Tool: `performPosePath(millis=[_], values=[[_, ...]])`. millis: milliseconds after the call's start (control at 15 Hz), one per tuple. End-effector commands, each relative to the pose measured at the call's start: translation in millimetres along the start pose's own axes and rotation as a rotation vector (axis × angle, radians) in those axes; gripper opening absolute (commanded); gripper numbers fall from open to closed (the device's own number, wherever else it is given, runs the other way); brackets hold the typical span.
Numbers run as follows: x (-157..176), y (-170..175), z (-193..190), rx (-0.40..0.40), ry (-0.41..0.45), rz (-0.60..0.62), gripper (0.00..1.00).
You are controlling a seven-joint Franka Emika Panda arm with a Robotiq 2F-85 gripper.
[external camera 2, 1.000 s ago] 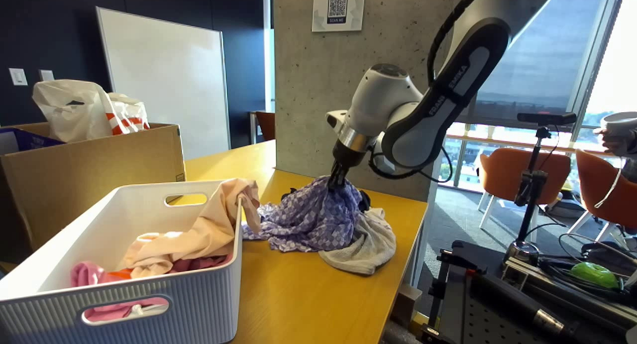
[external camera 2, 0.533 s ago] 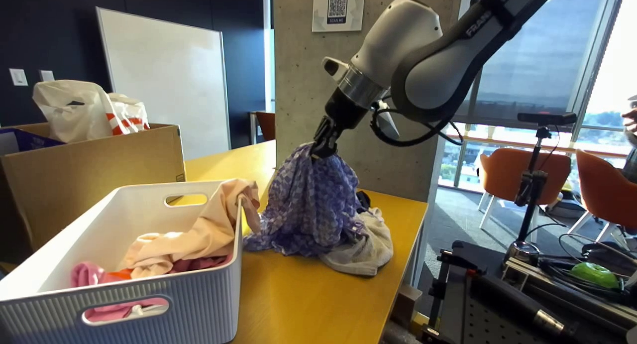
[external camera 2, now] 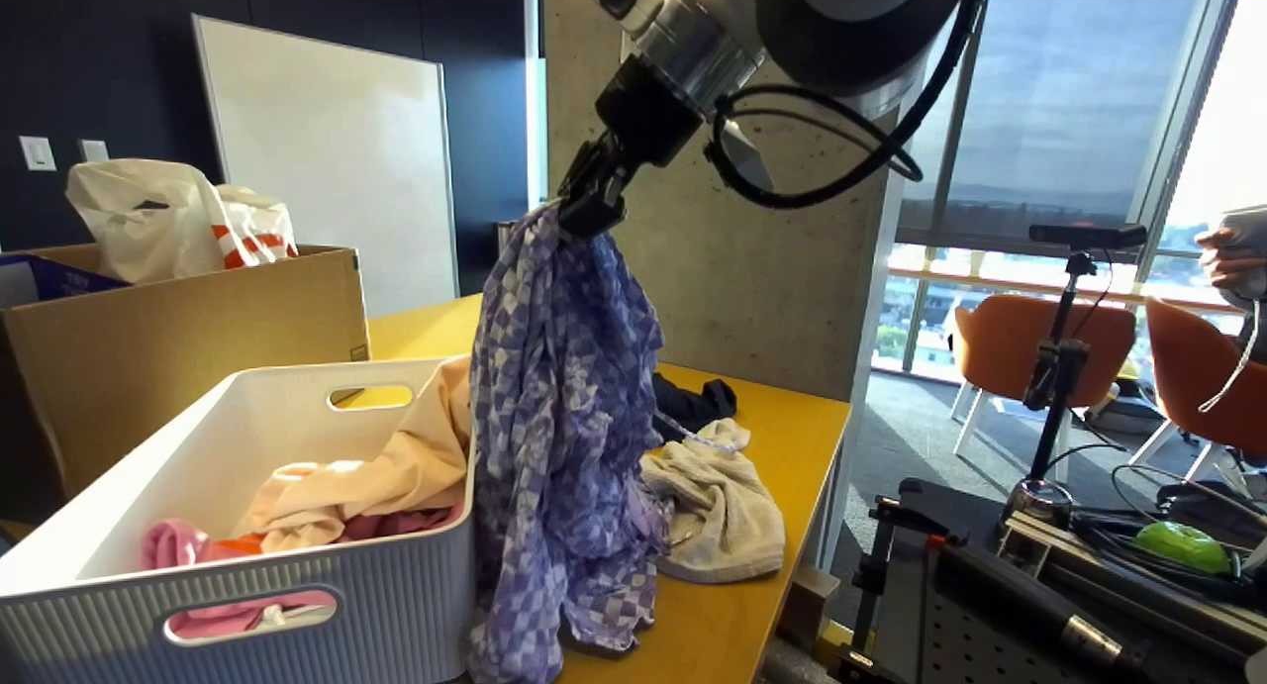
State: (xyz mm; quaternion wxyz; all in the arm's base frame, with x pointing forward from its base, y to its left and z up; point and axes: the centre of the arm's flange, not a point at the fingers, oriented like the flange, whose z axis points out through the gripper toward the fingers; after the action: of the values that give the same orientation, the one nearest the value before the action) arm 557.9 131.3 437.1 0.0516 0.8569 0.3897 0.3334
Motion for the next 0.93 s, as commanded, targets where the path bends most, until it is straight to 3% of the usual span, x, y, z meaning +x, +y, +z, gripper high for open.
performPosePath(millis=[0, 600, 733, 867], values=[[16.6, 50.6, -4.1, -0.005, 0.028, -0.033, 0.01], [80.9, 84.2, 50.1, 0.005, 0.043, -0.168, 0.01], [98.7, 68.3, 32.1, -0.018, 0.051, -0.213, 0.01], [118.8, 45.4, -9.4, -0.063, 0.068, -0.258, 0.01]])
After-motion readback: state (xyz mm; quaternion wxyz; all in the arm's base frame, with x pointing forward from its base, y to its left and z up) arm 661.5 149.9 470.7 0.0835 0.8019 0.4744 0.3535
